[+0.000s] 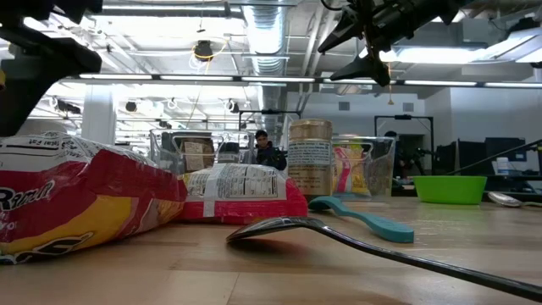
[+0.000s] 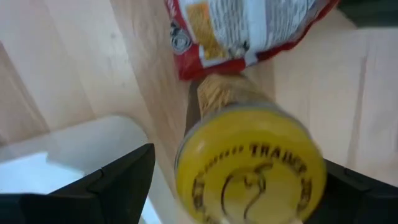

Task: Pick & Place Food Item
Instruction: Put the yellow seasoning bottle into the left transparent bin

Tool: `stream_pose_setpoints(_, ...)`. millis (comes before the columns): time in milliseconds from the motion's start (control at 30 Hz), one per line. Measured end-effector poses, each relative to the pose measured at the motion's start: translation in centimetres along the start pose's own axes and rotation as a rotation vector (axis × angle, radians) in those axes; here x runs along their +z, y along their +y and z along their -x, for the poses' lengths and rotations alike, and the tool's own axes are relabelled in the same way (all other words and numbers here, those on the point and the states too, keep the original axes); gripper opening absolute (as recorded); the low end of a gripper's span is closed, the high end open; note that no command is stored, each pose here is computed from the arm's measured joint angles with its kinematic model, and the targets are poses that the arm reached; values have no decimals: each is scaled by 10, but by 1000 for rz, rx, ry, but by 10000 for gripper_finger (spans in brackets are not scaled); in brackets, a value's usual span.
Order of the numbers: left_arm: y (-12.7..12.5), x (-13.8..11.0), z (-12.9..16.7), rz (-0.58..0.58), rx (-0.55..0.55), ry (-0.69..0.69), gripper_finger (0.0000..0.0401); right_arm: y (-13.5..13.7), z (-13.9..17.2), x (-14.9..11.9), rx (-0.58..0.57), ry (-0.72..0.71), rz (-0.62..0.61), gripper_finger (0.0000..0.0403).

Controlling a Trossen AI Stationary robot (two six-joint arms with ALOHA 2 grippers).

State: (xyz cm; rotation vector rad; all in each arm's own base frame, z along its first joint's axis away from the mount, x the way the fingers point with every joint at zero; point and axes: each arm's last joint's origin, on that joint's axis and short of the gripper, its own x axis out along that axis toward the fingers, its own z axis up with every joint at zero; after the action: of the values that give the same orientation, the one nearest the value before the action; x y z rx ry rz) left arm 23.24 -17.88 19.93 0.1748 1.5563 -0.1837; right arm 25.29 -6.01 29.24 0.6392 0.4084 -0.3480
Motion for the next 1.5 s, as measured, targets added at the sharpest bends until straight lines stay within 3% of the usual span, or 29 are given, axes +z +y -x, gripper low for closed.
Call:
stream_pose_setpoints(200,-3,6,-2,-26,-33,-65,328,0,0,0,0,0,0,282)
stream_pose_setpoints(533,0,0,-10,-36,-21,-33,325,0,0,0,0,0,0,282)
stream_pose_setpoints(1500,-2,4,-10,-37,-36,-67,220,0,0,0,0,0,0,282)
